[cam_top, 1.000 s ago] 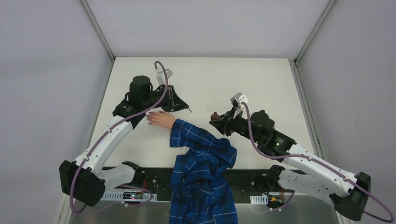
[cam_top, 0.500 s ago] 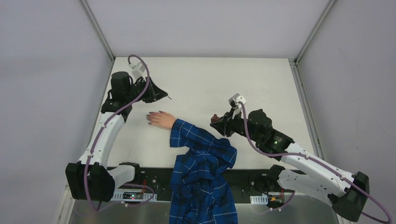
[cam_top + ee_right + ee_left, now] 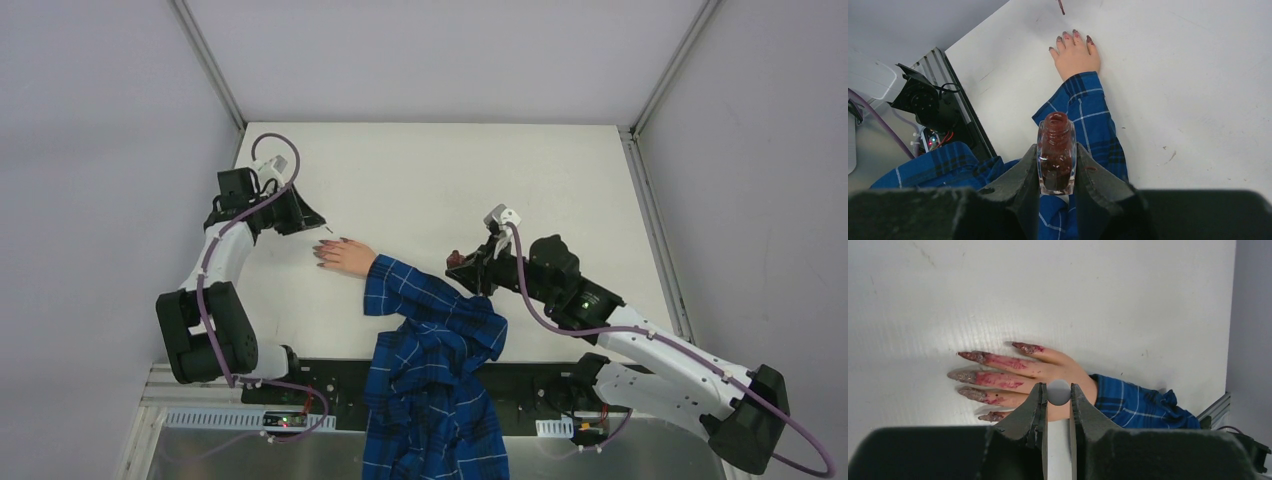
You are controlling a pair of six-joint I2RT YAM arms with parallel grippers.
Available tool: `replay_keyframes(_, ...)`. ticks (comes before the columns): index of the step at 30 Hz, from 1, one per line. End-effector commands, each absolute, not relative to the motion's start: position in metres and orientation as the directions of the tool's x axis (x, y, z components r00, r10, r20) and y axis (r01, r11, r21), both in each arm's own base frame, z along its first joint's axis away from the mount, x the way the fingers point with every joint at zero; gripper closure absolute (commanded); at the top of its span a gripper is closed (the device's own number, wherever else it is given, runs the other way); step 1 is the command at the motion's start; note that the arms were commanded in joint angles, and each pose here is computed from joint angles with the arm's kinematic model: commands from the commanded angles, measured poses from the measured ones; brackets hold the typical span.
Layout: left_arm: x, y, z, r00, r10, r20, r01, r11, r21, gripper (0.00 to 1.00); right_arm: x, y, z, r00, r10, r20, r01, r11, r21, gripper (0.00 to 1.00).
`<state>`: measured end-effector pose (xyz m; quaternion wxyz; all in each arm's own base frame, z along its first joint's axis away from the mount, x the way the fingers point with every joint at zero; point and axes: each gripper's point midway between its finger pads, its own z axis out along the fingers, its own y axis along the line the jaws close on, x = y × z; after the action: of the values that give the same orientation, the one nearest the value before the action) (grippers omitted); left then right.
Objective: Paint the nails
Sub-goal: Paint the nail polish on the nail.
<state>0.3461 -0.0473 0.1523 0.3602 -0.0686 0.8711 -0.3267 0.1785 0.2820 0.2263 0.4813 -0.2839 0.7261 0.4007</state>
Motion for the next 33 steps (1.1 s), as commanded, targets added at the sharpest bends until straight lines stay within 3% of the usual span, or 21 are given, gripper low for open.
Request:
replay_keyframes(1,0.341,-0.039,0.132,-0.763,-0.282,-0.581,0.116,0.825,-0.553,1.0,0.175,0.286,0.248,-0.318,0.039,-0.947,-0.836,0.461,0.299,1.0)
replay_keyframes(6,0.344,-0.024,0.112,-0.796,-0.297,-0.527,0.039,0.844,-0.535,1.0,0.173,0.283,0.249,-0.33,0.065,-0.942,-0.83,0.455,0.322,1.0)
replay_keyframes(19,0.342,0.008,0.101,-0.779,-0.325,-0.536,-0.071,0.896,-0.439,1.0,0.169,0.281,0.25,-0.328,0.078,-0.941,-0.836,0.441,0.328,1.0)
replay_keyframes(33,0.358,0.014,0.092,-0.779,-0.378,-0.5,-0.136,0.881,-0.454,1.0,0.17,0.286,0.24,-0.35,0.057,-0.935,-0.835,0.433,0.339,1.0)
